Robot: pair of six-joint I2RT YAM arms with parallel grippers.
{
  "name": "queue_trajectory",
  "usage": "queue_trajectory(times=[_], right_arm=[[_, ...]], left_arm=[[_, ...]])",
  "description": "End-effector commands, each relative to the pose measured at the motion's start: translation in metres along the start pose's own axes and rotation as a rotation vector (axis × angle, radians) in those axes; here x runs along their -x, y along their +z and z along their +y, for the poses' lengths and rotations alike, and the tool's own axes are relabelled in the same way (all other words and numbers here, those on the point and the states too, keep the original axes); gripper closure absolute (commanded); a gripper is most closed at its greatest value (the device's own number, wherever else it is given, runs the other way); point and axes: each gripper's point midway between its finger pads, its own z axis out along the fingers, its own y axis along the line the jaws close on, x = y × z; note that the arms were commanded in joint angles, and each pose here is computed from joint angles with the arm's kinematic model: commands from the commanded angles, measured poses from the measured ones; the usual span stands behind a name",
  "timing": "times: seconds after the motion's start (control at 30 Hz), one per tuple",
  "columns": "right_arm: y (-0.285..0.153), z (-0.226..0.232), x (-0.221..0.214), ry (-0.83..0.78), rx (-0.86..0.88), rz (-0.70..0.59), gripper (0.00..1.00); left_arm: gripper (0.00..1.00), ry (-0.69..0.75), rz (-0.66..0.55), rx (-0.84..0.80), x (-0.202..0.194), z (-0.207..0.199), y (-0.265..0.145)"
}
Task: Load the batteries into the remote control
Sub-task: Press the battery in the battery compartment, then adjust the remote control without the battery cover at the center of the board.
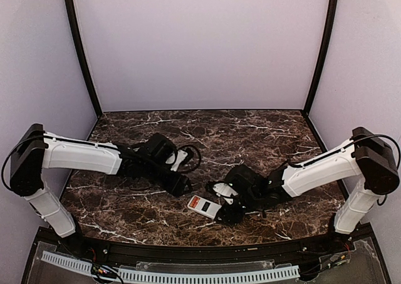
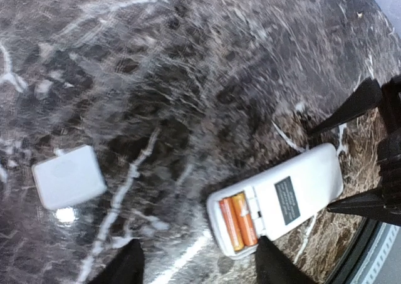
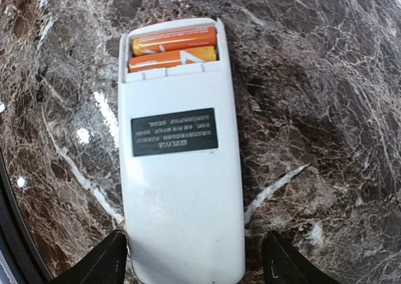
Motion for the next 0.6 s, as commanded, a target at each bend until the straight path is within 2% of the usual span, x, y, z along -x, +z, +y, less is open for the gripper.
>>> queue_trajectory(times=[0.0, 0.03, 0.1, 0.23, 0.37, 0.57], right_arm=[[-0.004, -0.014, -0.004, 0.017, -0.047, 0.002, 0.24], [-0.004, -0.017, -0.004, 0.019, -0.05, 0.001, 0.23], [-0.005, -0.022, -0.003, 0.029, -0.058, -0.001, 0.23], [-0.007, -0.032, -0.003, 0.048, -0.07, -0.003, 0.22], [-0.017, -0.031, 0.006, 0.059, -0.045, -0.042, 0.21], [-0.052, -0.025, 0.039, 0.077, -0.007, -0.163, 0.09]], left_arm=[[0.28, -0.083, -0.108, 0.079, 0.024, 0.03, -0.03], [0.24, -0.098, -0.098, 0.134, 0.023, 0.044, -0.031], [0.21, -0.111, -0.089, 0.204, 0.025, 0.061, -0.032], [0.2, -0.125, -0.031, 0.277, 0.024, 0.084, -0.024], [0.2, -0.119, 0.008, 0.263, 0.019, 0.089, -0.014], [0.19, -0.094, 0.062, 0.203, 0.01, 0.083, 0.001]])
